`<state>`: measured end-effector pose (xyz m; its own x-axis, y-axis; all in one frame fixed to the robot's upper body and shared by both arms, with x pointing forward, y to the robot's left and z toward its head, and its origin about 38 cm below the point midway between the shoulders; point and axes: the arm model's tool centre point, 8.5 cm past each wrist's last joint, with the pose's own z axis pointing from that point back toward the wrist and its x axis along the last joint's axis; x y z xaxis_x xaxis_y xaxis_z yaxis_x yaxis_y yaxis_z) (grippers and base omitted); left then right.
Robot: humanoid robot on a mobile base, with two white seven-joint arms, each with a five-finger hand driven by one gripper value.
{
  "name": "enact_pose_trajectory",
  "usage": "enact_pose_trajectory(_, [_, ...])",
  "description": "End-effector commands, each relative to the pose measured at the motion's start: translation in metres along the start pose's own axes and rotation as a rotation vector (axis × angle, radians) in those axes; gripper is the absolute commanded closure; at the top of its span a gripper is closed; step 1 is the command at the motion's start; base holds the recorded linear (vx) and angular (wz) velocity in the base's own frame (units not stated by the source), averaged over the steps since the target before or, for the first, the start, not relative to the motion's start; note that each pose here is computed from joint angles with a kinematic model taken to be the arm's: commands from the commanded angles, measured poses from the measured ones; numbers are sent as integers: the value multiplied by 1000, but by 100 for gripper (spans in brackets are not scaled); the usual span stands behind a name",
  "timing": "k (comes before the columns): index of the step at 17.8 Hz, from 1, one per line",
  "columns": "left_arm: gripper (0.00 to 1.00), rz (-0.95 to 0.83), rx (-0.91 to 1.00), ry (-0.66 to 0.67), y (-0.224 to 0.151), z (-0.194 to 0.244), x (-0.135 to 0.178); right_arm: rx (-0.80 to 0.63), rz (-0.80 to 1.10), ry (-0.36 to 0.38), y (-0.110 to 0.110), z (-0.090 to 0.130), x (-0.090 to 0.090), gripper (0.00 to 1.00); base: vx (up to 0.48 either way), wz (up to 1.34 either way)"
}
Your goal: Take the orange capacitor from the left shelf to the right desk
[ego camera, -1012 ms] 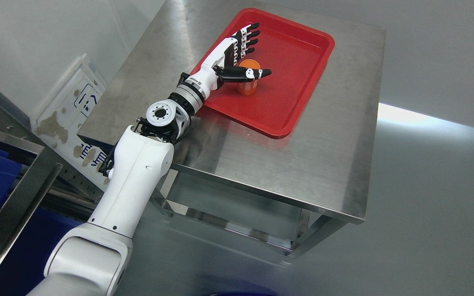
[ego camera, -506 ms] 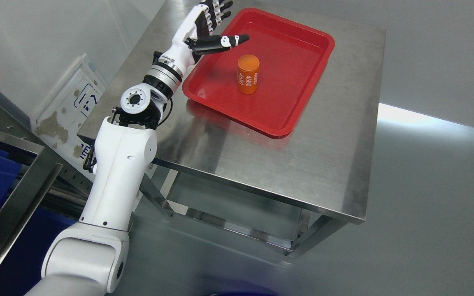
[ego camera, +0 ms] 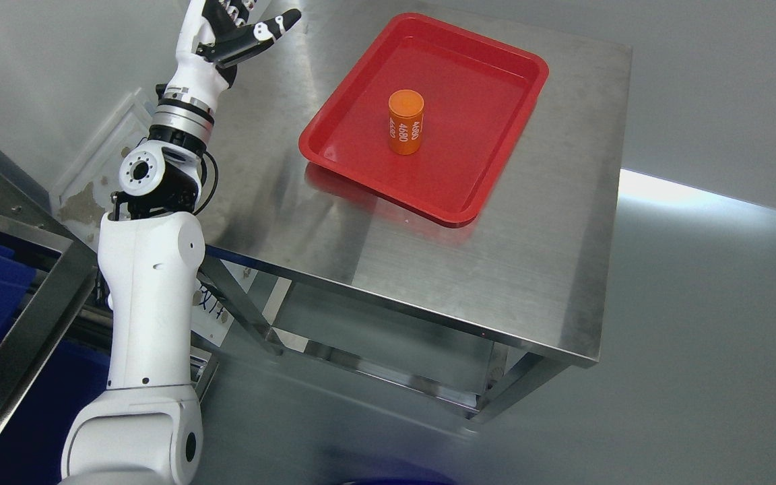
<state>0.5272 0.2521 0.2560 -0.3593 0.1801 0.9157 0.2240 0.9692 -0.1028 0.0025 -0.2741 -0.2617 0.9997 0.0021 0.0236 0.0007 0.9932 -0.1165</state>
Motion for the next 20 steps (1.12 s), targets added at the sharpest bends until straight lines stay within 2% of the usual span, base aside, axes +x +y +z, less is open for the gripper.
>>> enact_pose_trajectory(1, [0,15,250,-34,79,45,-3,-17,-7,2,-11,0,-7,0,0,0])
enact_pose_trajectory(3, [0,-5,272,-59,82,52,-13,-18,-8,2,-11,0,-7,0,0,0])
enact_pose_trajectory(7, [0,-17,321,26,88,79,-54,-17,-7,2,-11,0,-7,0,0,0])
enact_pose_trajectory(10, [0,-39,317,82,86,97,-70,-17,-7,3,-11,0,-7,0,0,0])
enact_pose_trajectory(20, [0,-36,307,78,84,88,-62,-17,-7,3,-11,0,-7,0,0,0])
